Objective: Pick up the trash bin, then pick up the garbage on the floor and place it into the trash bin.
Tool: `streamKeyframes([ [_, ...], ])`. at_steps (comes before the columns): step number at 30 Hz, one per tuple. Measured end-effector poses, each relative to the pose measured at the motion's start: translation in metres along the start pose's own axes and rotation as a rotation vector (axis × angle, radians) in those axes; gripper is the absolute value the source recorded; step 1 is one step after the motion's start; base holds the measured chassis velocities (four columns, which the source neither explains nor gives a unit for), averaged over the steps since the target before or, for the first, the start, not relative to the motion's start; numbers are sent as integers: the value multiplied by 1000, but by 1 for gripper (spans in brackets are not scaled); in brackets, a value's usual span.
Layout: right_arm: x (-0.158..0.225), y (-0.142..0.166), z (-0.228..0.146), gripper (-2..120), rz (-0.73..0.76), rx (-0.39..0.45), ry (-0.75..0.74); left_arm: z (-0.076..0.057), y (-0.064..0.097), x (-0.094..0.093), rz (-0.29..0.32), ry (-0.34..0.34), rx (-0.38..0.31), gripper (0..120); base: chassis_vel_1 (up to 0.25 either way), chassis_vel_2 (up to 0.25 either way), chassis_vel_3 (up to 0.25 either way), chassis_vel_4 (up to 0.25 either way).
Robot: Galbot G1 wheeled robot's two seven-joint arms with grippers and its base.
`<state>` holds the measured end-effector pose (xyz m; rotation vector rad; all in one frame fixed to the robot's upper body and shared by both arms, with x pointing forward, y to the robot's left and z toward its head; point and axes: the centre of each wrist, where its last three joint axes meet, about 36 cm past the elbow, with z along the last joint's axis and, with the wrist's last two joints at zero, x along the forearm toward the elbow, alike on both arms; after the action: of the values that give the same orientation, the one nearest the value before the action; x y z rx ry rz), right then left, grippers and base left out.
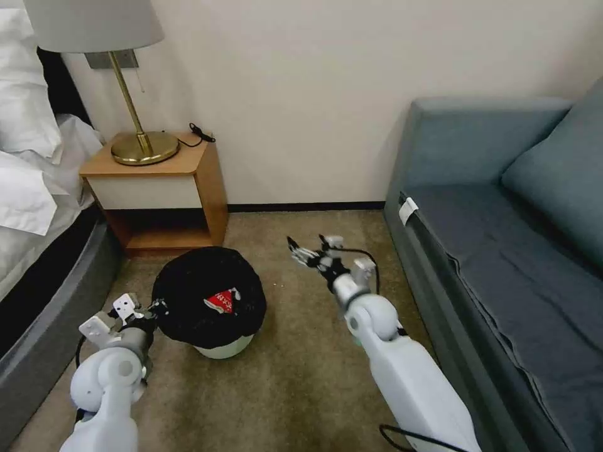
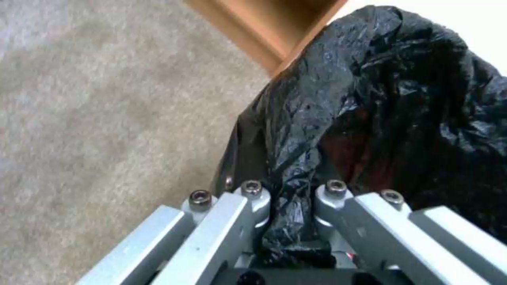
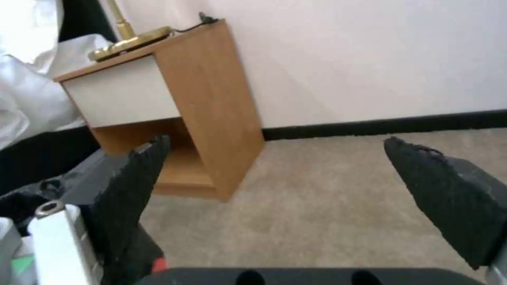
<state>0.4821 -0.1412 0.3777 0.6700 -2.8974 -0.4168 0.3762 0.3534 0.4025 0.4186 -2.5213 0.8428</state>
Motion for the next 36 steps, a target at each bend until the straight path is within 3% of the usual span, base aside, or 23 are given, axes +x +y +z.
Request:
streamKeyframes([
  [9,9,-3,8,100,6,-16,-15,7,43,-16,-77,6,37,4,0,0,0,0],
  [15,11,3,17,100,-6,-26,-6,10,56,-18,-120,3,18,9,0,0,0,0],
  [25,17,10,26,100,-14,-31,8,8,52,-14,-144,-26,-50,40,0,0,0,0],
  [29,23,9,25,100,-7,-35,3,-5,38,2,-144,-96,-149,60,0,0,0,0],
  [31,25,9,25,100,-5,-37,2,-8,35,5,-146,-115,-170,62,0,0,0,0],
  [34,30,7,23,100,6,-48,-3,-21,22,17,-151,-186,-245,77,0,0,0,0],
  [36,30,6,22,100,8,-49,-4,-22,21,18,-151,-195,-256,78,0,0,0,0],
])
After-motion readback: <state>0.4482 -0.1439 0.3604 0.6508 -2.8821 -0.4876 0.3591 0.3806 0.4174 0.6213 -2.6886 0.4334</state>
